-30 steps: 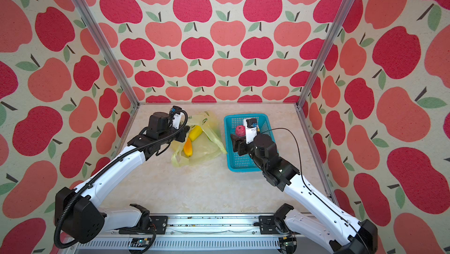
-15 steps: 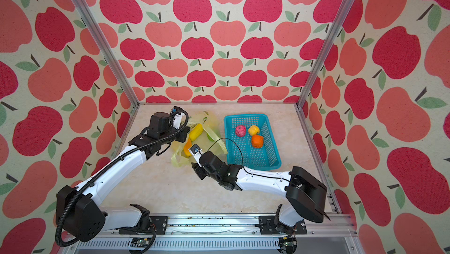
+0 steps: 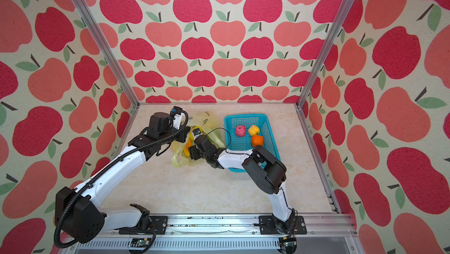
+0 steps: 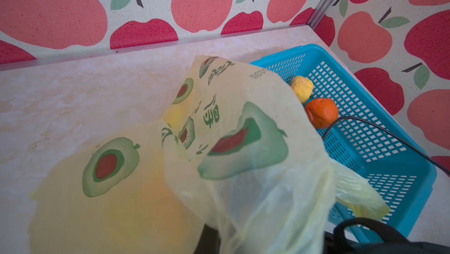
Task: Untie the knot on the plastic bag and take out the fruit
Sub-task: 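Move the right gripper back into the bag onto the orange-yellow papaya, then grasp the orange-yellow papaya with the right gripper and lift it out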
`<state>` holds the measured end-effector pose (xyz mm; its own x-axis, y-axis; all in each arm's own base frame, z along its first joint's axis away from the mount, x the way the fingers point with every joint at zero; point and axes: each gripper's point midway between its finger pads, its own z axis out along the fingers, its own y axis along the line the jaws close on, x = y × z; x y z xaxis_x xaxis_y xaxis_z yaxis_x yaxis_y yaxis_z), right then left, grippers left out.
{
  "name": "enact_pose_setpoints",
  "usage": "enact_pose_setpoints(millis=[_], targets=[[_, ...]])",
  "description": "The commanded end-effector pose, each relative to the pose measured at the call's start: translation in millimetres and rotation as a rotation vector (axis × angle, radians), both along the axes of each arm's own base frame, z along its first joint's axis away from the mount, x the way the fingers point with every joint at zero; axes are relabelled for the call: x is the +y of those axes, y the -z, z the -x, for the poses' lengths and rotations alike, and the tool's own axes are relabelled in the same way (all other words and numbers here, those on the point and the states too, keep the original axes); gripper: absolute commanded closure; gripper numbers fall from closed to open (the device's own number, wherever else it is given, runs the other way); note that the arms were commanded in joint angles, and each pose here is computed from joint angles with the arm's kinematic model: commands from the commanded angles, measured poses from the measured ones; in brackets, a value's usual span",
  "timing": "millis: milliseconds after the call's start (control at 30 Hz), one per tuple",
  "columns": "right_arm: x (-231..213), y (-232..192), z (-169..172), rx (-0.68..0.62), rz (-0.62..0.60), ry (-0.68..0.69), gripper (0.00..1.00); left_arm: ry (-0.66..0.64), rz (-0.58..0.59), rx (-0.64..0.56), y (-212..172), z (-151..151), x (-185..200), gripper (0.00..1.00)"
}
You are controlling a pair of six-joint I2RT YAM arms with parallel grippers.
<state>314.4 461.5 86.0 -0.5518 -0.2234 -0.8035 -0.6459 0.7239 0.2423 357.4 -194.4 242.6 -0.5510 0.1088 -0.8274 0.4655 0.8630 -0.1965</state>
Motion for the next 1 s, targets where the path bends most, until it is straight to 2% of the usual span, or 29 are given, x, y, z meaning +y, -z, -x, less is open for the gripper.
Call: enact_pose_setpoints(millis=[0, 133, 267, 533, 733, 967], targets=[[22, 4, -3, 0.076, -0.057, -0.017, 0.22, 0.019, 0.021, -0.043, -21, 4, -4, 1.0], [33, 24, -11, 0.115, -0.034, -0.003, 0.15, 0.022, 0.019, -0.047, -22, 5, -4, 1.0], [35, 43, -19, 0.142, 0.013, 0.025, 0.16, 0.02, 0.015, -0.044, -20, 5, -4, 1.0], [25, 41, -16, 0.131, 0.01, 0.038, 0.45, 0.013, 0.012, -0.045, -20, 5, -3, 1.0], [7, 0, -2, 0.09, -0.04, 0.021, 0.67, 0.005, 0.003, -0.042, -18, 4, -1, 1.0], [-40, -71, 43, -0.084, -0.055, -0.006, 0.73, 0.004, 0.0, -0.03, -11, -1, -2, 1.0]])
